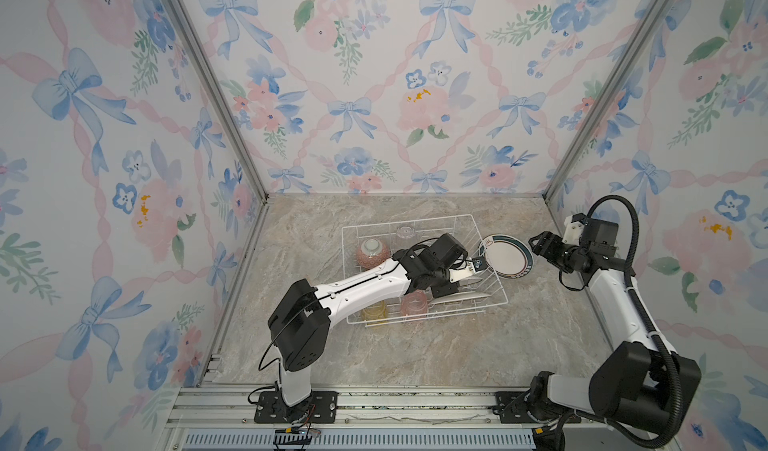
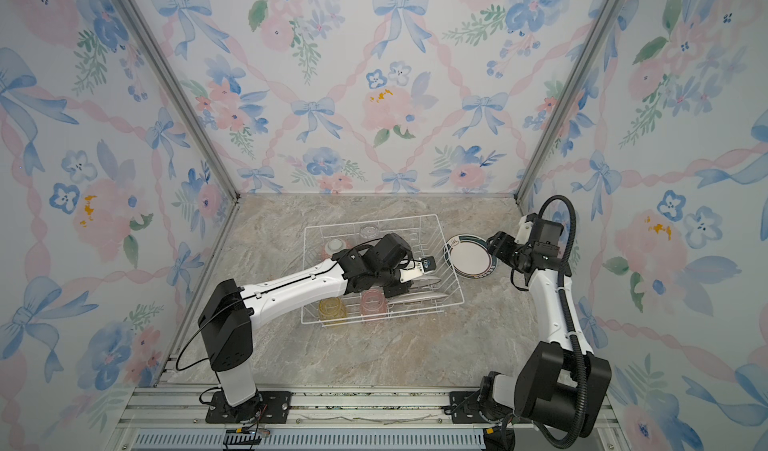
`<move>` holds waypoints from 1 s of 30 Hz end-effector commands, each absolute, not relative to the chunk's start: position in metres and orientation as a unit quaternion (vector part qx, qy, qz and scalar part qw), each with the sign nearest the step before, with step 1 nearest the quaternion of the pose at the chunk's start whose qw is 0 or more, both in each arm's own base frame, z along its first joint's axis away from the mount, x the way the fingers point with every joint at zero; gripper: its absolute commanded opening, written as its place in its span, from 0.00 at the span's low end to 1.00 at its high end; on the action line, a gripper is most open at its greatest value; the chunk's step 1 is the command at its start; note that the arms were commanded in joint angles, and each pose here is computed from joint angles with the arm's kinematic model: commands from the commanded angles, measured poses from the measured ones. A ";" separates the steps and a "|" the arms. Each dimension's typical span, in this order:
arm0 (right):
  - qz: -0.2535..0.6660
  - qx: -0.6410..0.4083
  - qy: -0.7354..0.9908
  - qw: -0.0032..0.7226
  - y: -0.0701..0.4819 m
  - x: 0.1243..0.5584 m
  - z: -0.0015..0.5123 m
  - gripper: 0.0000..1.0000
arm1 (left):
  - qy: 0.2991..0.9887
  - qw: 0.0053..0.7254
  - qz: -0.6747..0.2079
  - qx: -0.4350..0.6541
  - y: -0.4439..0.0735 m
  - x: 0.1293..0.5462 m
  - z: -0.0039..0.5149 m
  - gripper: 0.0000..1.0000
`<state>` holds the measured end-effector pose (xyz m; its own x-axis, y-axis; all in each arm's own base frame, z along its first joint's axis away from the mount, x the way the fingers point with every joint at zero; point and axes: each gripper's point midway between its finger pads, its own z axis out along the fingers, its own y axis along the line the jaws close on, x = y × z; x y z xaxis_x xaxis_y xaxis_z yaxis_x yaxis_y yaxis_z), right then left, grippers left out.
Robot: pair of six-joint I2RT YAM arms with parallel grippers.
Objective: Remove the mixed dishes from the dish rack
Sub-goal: 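Grasp the green-rimmed white plate in the rack with the left gripper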
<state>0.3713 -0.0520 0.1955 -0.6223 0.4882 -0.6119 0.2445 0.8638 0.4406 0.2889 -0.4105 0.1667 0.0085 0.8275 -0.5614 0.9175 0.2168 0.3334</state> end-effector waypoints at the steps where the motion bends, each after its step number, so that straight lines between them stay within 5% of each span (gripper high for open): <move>1: 0.169 0.207 0.886 0.379 -0.048 0.367 0.195 0.75 | 0.696 0.328 -0.039 0.638 -0.410 0.293 0.158 0.24; 30: 0.176 0.206 0.883 0.384 -0.046 0.368 0.193 0.75 | 0.716 0.385 0.081 0.577 -0.412 0.358 0.178 0.00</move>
